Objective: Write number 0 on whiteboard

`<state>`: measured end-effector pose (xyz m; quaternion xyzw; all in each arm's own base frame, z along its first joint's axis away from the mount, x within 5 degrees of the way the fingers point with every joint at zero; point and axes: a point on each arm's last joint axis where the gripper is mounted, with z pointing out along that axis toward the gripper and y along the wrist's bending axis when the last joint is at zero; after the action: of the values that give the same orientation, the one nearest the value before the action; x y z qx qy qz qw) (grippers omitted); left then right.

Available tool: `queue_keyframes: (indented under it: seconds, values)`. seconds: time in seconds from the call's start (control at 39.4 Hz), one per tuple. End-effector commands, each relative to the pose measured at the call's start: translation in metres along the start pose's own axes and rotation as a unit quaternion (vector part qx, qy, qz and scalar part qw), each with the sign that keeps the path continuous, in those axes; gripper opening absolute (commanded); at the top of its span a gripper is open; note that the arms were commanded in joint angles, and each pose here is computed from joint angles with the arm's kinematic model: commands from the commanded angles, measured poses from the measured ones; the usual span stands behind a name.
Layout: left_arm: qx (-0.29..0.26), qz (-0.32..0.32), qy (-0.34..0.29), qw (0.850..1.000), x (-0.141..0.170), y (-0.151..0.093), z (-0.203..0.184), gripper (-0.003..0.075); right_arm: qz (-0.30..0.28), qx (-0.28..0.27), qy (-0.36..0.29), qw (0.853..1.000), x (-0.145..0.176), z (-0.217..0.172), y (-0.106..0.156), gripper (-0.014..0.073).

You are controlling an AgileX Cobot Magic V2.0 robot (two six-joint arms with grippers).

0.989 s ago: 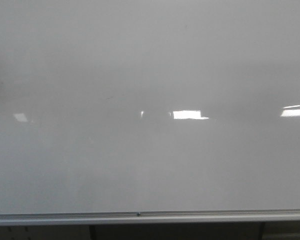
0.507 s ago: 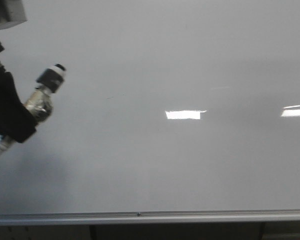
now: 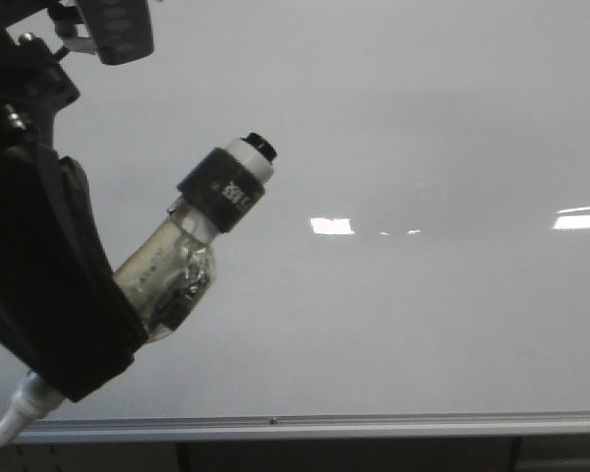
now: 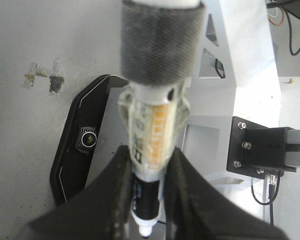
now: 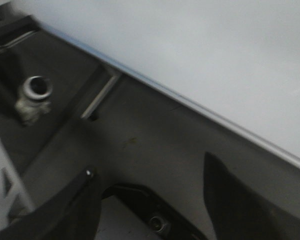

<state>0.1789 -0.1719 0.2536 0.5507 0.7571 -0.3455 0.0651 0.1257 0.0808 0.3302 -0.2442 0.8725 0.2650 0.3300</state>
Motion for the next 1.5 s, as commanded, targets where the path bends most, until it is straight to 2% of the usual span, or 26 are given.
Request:
queue_keyframes:
  seconds: [0.0,0.13,0.23,0.38,0.56,0.76,0.99,1.04,1.14,1.39,1.45,1.47]
  values:
    - [0.032,0.025,-0.027,0.999,-0.010,-0.018,-0.011,-0.0019,-0.034,-0.106,0.002,0.994,-0.024,0.004,0.015,0.0477]
    - [0.032,0.025,-0.027,0.999,-0.010,-0.018,-0.011,-0.0019,-0.034,-0.207,0.029,0.977,-0.041,0.017,0.021,0.0505]
    - [0.032,0.025,-0.027,0.999,-0.010,-0.018,-0.011,-0.0019,-0.032,-0.246,0.049,0.967,-0.055,0.031,0.016,0.0553]
    - [0.032,0.025,-0.027,0.999,-0.010,-0.018,-0.011,-0.0019,-0.023,-0.264,0.083,0.961,-0.073,0.057,0.005,0.0561]
    - [0.032,0.025,-0.027,0.999,-0.010,-0.018,-0.011,-0.0019,-0.032,-0.299,0.127,0.945,-0.085,0.089,0.010,0.0561]
    - [0.031,0.027,-0.026,0.999,-0.010,-0.018,-0.011,-0.0019,-0.032,-0.328,0.176,0.928,-0.080,0.119,0.019,0.0561]
    - [0.031,0.027,-0.026,0.999,-0.010,-0.018,-0.011,-0.0019,-0.044,-0.349,0.210,0.912,-0.071,0.136,0.037,0.0548]
    - [0.031,0.027,-0.026,0.999,-0.010,-0.018,-0.011,-0.0019,-0.047,-0.348,0.210,0.912,-0.070,0.138,0.040,0.0517]
    - [0.031,0.027,-0.026,0.999,-0.010,-0.018,-0.011,-0.0019,-0.048,-0.348,0.209,0.913,-0.070,0.139,0.041,0.0397]
    - [0.031,0.036,-0.026,0.999,-0.010,-0.018,-0.011,-0.0019,-0.048,-0.350,0.212,0.911,-0.070,0.139,0.042,-0.0025]
    - [0.031,0.036,-0.026,0.999,-0.010,-0.018,-0.011,-0.0019,-0.049,-0.351,0.213,0.911,-0.069,0.139,0.042,-0.0071]
    - [0.031,0.036,-0.026,0.999,-0.010,-0.018,-0.011,-0.0019,-0.049,-0.352,0.213,0.910,-0.069,0.138,0.042,-0.0069]
